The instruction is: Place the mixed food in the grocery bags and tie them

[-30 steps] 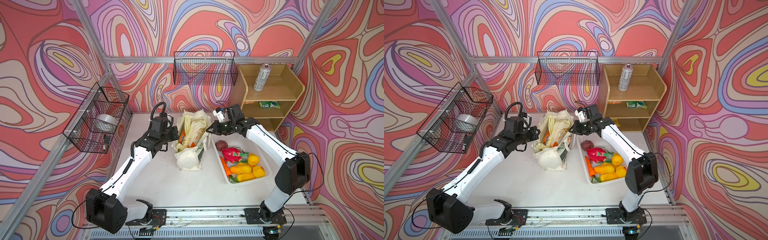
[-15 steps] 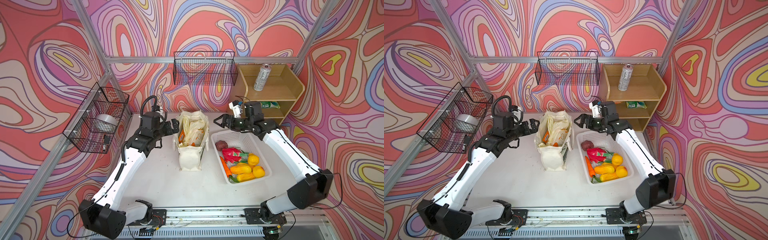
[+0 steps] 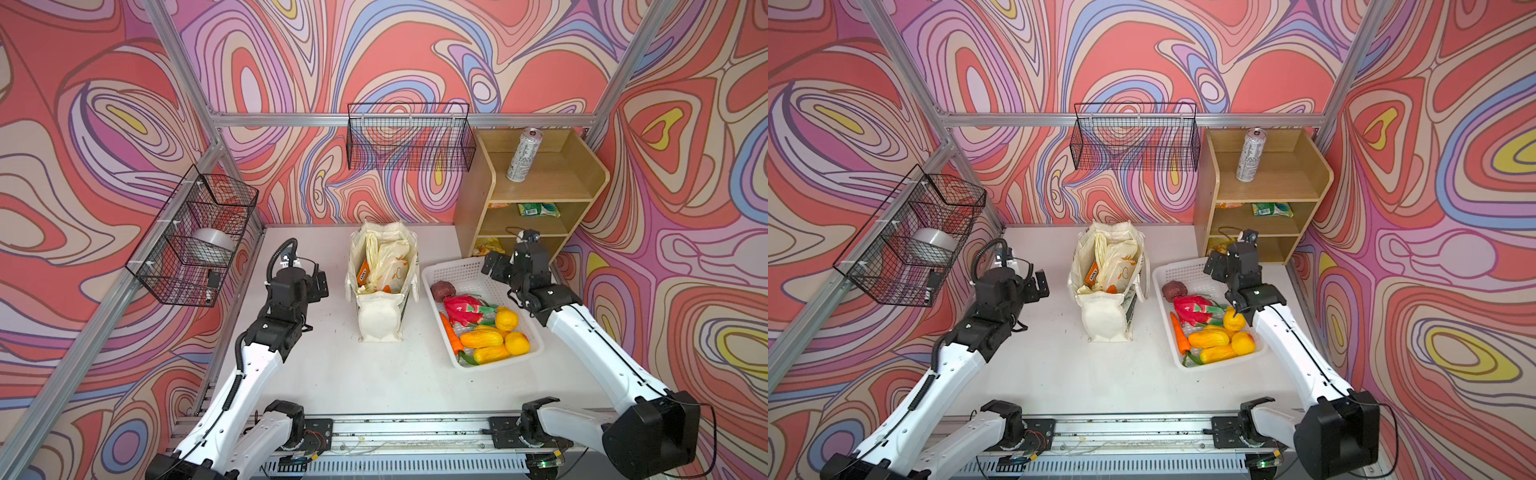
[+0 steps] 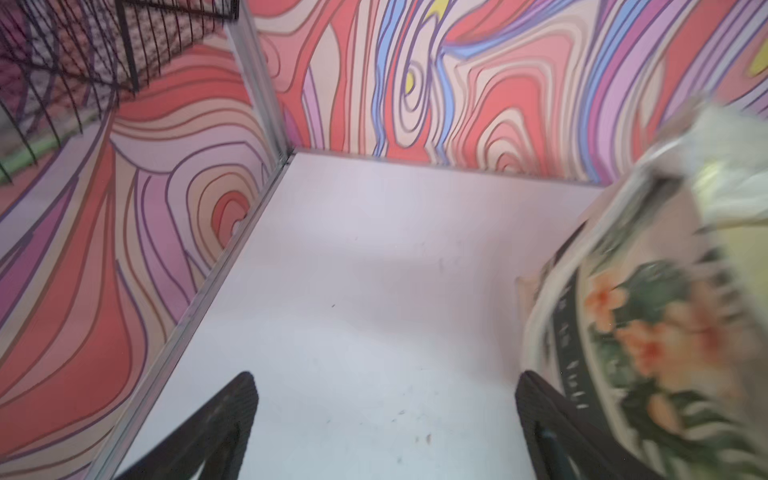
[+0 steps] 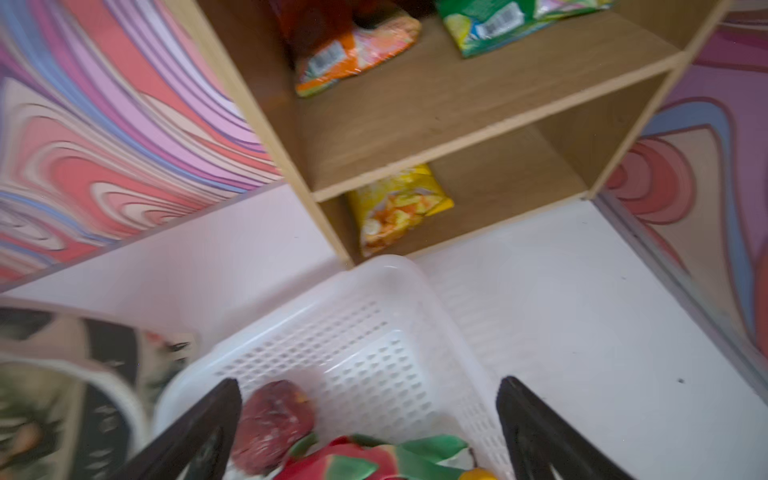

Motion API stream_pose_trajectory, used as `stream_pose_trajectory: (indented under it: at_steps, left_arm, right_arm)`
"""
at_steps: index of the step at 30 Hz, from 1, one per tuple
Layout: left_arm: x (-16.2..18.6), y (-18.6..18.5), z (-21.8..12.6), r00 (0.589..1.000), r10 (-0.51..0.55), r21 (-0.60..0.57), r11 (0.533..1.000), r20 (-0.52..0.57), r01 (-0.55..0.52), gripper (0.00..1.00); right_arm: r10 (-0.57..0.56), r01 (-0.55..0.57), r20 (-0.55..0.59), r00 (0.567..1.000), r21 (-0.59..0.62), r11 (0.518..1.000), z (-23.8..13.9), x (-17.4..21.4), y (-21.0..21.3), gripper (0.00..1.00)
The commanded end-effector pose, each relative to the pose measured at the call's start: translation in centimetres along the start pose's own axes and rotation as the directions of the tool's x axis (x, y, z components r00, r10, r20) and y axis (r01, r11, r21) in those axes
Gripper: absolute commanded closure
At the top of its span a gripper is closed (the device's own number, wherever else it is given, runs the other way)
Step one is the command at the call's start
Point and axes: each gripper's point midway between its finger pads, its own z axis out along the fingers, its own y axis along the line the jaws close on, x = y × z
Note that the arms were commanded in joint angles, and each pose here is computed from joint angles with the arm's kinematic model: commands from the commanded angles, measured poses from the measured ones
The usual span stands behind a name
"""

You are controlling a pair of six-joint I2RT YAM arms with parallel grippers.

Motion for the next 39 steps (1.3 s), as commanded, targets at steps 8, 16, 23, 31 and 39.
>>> stream_pose_trajectory:
  at_steps: [8, 16, 23, 31, 39]
  left_arm:
    - [8.5, 2.1, 6.7, 0.997, 0.053, -0.114, 0.992, 0.059, -0.046, 0.0]
    - [8.2, 2.5, 9.3, 0.988, -0.014, -0.036, 0.999, 0.151, 0.02, 0.0]
    - [9.4, 0.6, 11.3, 0.997, 0.025, 0.062, 0.998, 0.075, -0.029, 0.0]
    - [9.5, 0.6, 11.3, 0.997, 0.024, 0.067, 0.997, 0.08, -0.03, 0.0]
    - [9.5, 0.6, 11.2, 0.996, 0.024, 0.068, 0.997, 0.081, -0.029, 0.0]
  right_arm:
    - [-0.217, 0.159, 0.181, 0.959, 0.288, 0.944, 7.8, 3.2, -5.3, 0.01]
    - [-0.184, 0.168, 0.259, 0.948, 0.082, 0.982, 9.4, 6.5, -4.8, 0.01]
    - [-0.165, 0.165, 0.266, 0.95, 0.02, 0.986, 10.6, 7.2, -4.9, 0.02]
    - [-0.16, 0.16, 0.253, 0.954, 0.02, 0.987, 10.5, 7.2, -5.3, 0.01]
    - [-0.16, 0.16, 0.26, 0.952, 0.02, 0.987, 10.4, 7.1, -5.2, 0.02]
